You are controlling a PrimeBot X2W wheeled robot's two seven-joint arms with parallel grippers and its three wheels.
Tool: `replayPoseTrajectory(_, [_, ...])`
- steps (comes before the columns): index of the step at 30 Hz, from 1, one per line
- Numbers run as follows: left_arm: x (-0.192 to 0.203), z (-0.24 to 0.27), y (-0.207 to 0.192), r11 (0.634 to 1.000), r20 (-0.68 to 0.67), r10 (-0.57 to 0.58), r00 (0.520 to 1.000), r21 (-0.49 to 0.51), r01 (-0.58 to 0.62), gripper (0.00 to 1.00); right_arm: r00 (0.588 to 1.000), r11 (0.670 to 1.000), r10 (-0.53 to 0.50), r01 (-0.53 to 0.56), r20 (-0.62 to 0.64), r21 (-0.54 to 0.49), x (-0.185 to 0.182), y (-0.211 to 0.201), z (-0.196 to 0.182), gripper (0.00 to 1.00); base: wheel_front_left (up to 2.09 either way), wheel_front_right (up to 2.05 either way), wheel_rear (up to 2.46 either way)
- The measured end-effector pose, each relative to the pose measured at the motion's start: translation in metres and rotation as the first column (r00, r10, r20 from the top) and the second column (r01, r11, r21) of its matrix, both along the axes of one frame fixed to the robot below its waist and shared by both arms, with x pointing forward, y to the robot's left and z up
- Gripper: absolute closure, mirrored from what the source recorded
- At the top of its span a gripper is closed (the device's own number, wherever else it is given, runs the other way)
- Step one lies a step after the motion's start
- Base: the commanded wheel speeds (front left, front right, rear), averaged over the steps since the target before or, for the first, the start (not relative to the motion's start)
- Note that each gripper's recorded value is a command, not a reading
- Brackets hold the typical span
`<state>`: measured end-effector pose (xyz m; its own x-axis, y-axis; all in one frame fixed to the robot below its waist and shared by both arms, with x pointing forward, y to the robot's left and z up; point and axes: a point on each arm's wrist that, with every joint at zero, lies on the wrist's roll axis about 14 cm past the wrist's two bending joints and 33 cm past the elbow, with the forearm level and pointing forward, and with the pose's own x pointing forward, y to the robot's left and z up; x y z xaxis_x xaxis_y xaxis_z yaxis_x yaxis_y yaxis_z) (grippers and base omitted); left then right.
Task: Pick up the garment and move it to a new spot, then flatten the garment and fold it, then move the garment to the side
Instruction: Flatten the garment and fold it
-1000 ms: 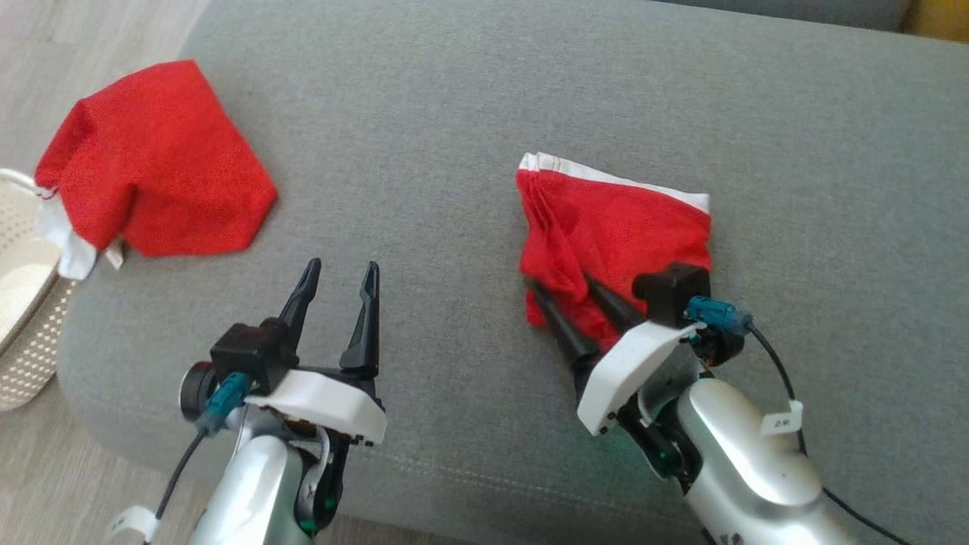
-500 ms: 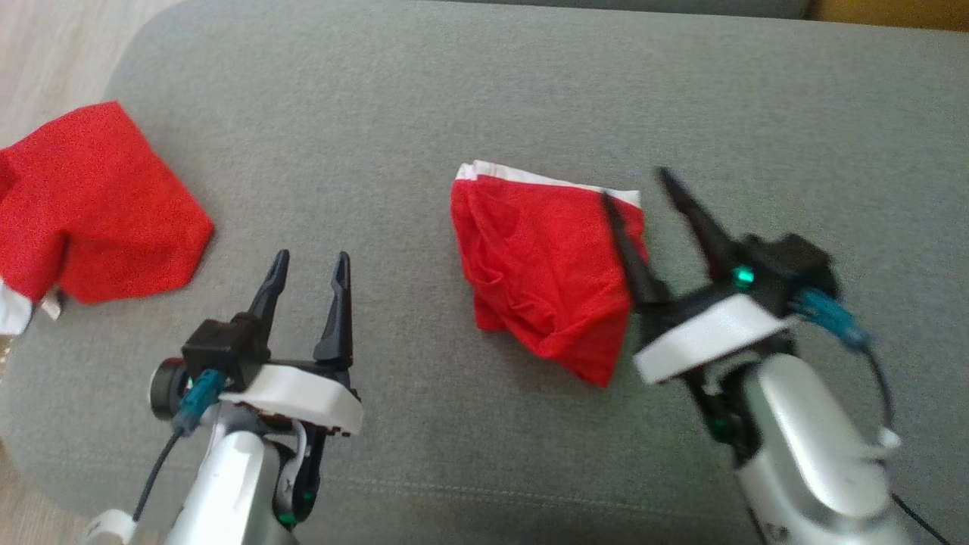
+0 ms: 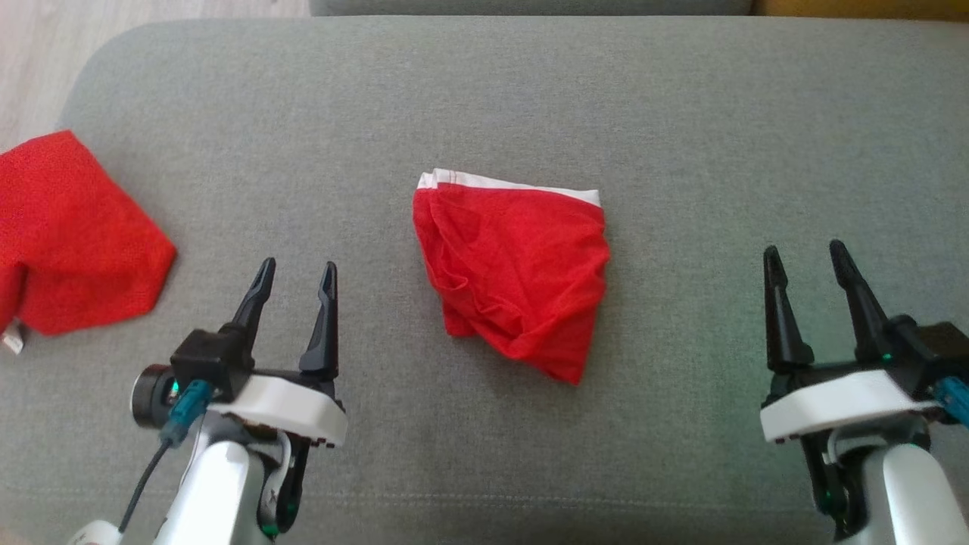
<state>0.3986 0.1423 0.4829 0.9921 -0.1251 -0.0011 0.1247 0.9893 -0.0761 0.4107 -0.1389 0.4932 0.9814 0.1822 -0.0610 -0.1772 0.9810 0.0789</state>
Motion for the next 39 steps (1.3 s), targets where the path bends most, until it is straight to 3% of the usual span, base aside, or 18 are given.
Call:
replayPoseTrajectory(17, [-0.001,0.000,0.003,1.000,0.000,0.005,1.000,0.011,-0.005,0.00,1.000,1.000,0.003,-0.003,-0.007,0.023,-0.001,0.002,0.001,0.00,0.00,0.00,0.00])
replayPoseTrajectory(18, [-0.001,0.000,0.003,1.000,0.000,0.005,1.000,0.011,-0.005,0.00,1.000,1.000,0.003,-0.003,-0.007,0.023,-0.001,0.002,0.001,0.56,0.00,0.00,0.00])
replayPoseTrajectory(19, [-0.001,0.000,0.003,1.000,-0.002,0.005,1.000,0.011,-0.005,0.00,1.000,1.000,0.007,-0.006,-0.013,0.030,-0.001,0.003,0.000,1.00,0.00,0.00,0.00])
replayPoseTrajectory(23, [-0.001,-0.003,0.004,1.000,-0.010,0.009,1.000,0.013,-0.009,0.00,0.998,0.998,0.039,-0.036,-0.058,0.051,0.002,0.015,-0.013,1.00,0.00,0.00,0.00])
replayPoseTrajectory(27, [-0.001,-0.005,0.007,1.000,-0.015,0.016,1.000,0.013,-0.016,0.00,0.981,0.982,0.170,-0.161,-0.093,0.104,0.009,0.062,-0.023,1.00,0.00,0.00,0.00])
replayPoseTrajectory(32, [0.001,-0.005,0.011,1.000,-0.015,0.024,1.000,0.017,-0.024,0.00,0.913,0.921,0.377,-0.352,-0.155,0.168,0.009,0.134,-0.040,1.00,0.00,0.00,0.00])
replayPoseTrajectory(39, [-0.004,-0.011,0.019,0.998,-0.039,0.057,0.998,0.007,-0.057,0.00,0.815,0.877,0.481,-0.450,-0.324,0.171,-0.007,0.169,-0.095,1.00,0.00,0.00,0.00])
